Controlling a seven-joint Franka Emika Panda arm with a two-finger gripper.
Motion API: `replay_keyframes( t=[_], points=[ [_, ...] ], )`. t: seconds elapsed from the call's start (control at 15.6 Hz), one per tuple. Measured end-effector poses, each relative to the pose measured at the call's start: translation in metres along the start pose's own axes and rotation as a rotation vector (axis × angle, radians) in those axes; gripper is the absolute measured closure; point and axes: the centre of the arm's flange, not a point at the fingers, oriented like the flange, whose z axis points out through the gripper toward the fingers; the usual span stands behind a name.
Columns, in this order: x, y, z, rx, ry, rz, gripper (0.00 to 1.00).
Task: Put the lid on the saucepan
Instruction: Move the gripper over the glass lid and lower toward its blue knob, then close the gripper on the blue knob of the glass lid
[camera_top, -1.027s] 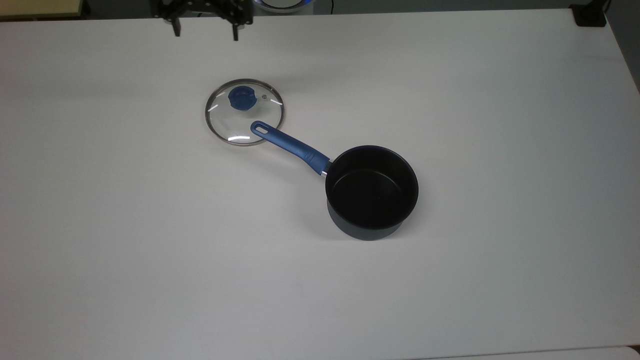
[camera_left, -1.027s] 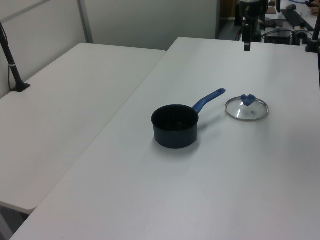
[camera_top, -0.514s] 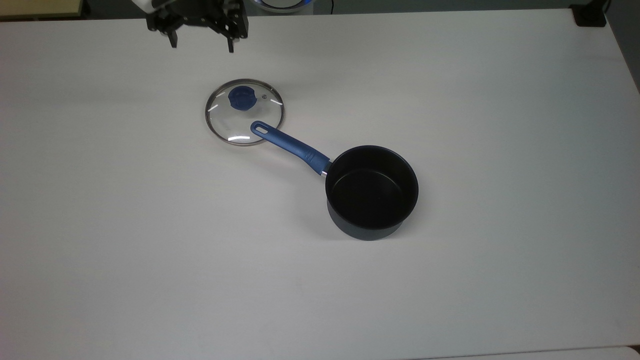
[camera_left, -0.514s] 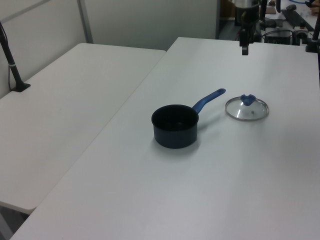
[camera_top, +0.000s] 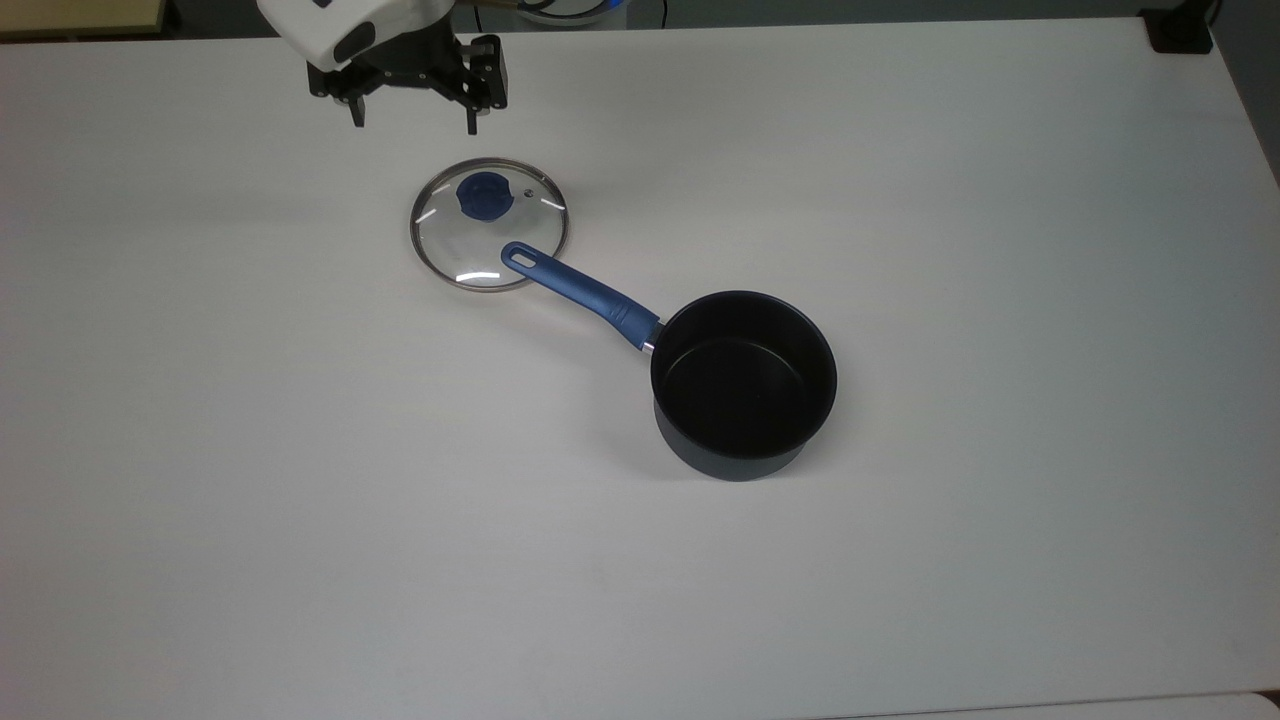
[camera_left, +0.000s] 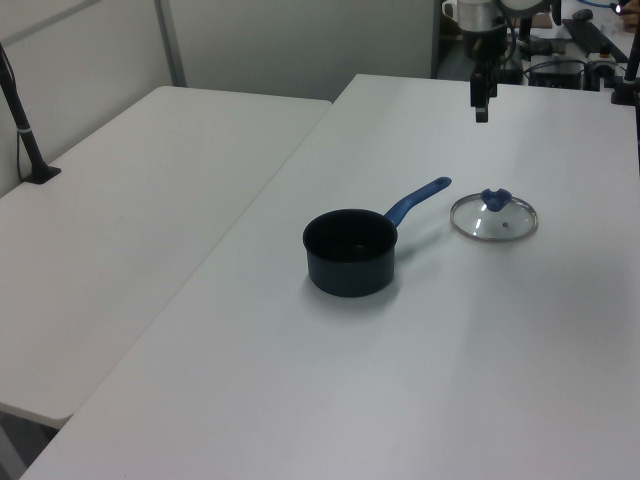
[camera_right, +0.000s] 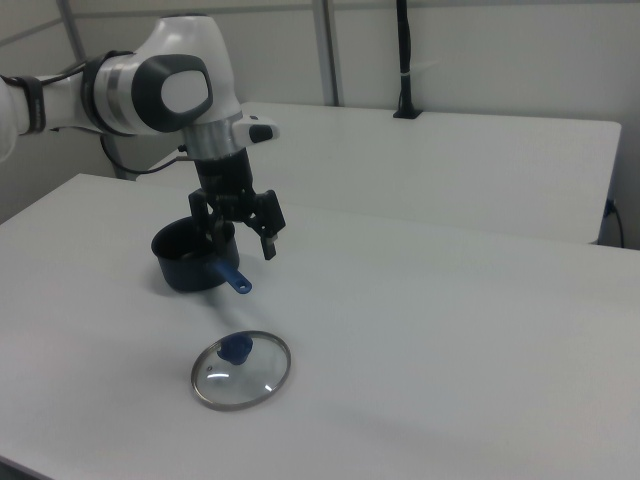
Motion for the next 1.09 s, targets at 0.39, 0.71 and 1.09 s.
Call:
replay_keyframes(
  t=[0.39, 0.71, 1.09],
  points=[
    [0.017, -0.025, 0.036, -0.006, -0.068, -0.298, 0.0],
    [0.017, -0.039, 0.077, -0.006, -0.048, -0.361, 0.0],
    [-0.001, -0.063, 0.147, -0.016, -0.06, -0.419, 0.0]
  ],
)
